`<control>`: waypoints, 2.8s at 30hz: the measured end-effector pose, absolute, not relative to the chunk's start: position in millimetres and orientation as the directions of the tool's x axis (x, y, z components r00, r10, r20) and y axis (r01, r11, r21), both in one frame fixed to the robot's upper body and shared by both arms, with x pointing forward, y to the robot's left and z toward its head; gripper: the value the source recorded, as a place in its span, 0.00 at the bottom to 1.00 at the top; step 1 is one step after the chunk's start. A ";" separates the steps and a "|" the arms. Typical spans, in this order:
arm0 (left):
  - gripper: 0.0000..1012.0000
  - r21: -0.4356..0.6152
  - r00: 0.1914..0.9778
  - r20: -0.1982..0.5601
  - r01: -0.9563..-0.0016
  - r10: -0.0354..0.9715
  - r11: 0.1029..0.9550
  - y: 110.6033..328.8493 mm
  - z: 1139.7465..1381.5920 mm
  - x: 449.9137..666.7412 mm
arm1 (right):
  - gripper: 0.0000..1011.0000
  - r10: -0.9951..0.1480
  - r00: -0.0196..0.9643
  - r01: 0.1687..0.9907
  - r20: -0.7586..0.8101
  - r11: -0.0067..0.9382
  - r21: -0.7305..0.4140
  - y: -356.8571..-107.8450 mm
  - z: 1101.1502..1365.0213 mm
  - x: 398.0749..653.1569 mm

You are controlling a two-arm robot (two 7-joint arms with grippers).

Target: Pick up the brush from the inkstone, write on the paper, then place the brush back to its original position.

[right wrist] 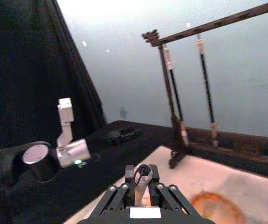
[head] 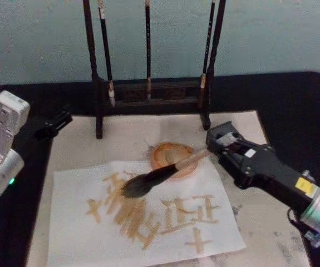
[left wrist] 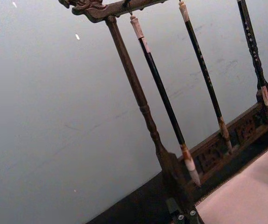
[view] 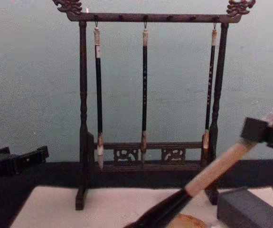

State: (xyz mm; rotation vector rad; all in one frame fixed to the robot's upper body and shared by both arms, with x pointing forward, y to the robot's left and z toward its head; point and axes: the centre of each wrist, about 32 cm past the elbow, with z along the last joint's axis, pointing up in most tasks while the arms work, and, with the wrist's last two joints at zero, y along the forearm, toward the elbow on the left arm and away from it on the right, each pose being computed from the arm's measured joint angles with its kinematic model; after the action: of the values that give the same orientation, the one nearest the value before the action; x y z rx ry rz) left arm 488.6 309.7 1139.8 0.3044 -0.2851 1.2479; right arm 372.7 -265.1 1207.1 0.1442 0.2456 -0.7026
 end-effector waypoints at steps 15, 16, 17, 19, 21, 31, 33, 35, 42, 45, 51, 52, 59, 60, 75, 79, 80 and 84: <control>0.99 0.070 0.292 0.374 -0.955 0.880 0.287 309.7 1139.8 488.6 | 0.17 -0.598 0.737 0.624 -0.315 0.781 -0.022 -244.6 1184.4 381.3; 0.99 0.070 0.292 0.374 -0.955 0.880 0.287 309.7 1139.8 488.6 | 0.17 -0.601 0.735 0.626 -0.315 0.779 -0.026 -244.9 1183.5 381.6; 0.99 0.070 0.292 0.374 -0.955 0.880 0.287 309.7 1139.8 488.6 | 0.17 -0.607 0.729 0.631 -0.316 0.775 -0.033 -245.6 1182.3 381.9; 0.99 0.070 0.292 0.374 -0.955 0.880 0.287 309.7 1139.8 488.6 | 0.17 -0.612 0.724 0.635 -0.316 0.771 -0.039 -246.6 1181.5 382.0; 0.99 0.070 0.292 0.374 -0.955 0.880 0.287 309.7 1139.8 488.6 | 0.17 -0.620 0.718 0.641 -0.316 0.766 -0.045 -248.5 1180.7 381.8; 0.99 0.070 0.292 0.374 -0.955 0.880 0.287 309.7 1139.8 488.6 | 0.17 -0.671 0.670 0.691 -0.318 0.720 -0.064 -270.8 1176.8 378.0; 0.99 0.070 0.292 0.374 -0.955 0.880 0.287 309.7 1139.8 488.6 | 0.17 -0.678 0.662 0.699 -0.319 0.712 -0.061 -274.3 1176.4 377.2; 0.99 0.070 0.292 0.374 -0.955 0.880 0.287 309.7 1139.8 488.6 | 0.17 -0.688 0.651 0.712 -0.321 0.700 -0.055 -279.7 1176.6 376.3; 0.99 0.070 0.292 0.374 -0.955 0.880 0.287 309.7 1139.8 488.6 | 0.17 -0.714 0.616 0.750 -0.331 0.661 -0.031 -295.8 1177.9 372.3; 0.99 0.070 0.292 0.374 -0.955 0.880 0.287 309.7 1139.8 488.6 | 0.17 -0.722 0.606 0.763 -0.334 0.647 -0.014 -303.7 1181.0 370.1; 0.99 0.070 0.292 0.374 -0.955 0.880 0.287 309.7 1139.8 488.6 | 0.17 -0.710 0.622 0.757 -0.331 0.653 0.021 -306.2 1188.3 366.2; 0.99 0.070 0.292 0.374 -0.955 0.880 0.287 309.7 1139.8 488.6 | 0.17 -0.703 0.631 0.751 -0.329 0.660 0.031 -305.2 1190.4 365.1; 0.99 0.070 0.292 0.374 -0.955 0.880 0.287 309.7 1139.8 488.6 | 0.17 -0.664 0.673 0.717 -0.325 0.695 0.063 -296.4 1196.0 362.1; 0.99 0.070 0.292 0.374 -0.955 0.880 0.287 309.7 1139.8 488.6 | 0.17 -0.654 0.684 0.706 -0.325 0.705 0.067 -293.3 1195.7 361.8; 0.99 0.070 0.292 0.374 -0.955 0.880 0.287 309.6 1139.8 488.6 | 0.17 -0.603 0.707 0.653 -0.369 0.757 0.015 -274.1 1167.8 369.5; 0.99 0.070 0.292 0.374 -0.955 0.880 0.287 309.7 1139.8 488.6 | 0.17 -0.617 0.693 0.663 -0.374 0.749 -0.006 -276.6 1163.2 370.0; 0.99 0.070 0.292 0.374 -0.955 0.880 0.287 309.7 1139.8 488.6 | 0.17 -0.620 0.690 0.665 -0.374 0.747 -0.010 -277.3 1162.8 369.8; 0.99 0.070 0.292 0.374 -0.955 0.880 0.287 309.7 1139.8 488.6 | 0.17 -0.640 0.674 0.680 -0.368 0.733 -0.029 -282.5 1162.8 369.5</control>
State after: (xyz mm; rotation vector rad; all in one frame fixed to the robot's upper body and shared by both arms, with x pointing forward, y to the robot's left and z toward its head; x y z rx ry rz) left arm 488.6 309.7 1139.8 0.3044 -0.2850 1.2480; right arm 369.5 -282.5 1162.8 0.1140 0.3704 -0.7440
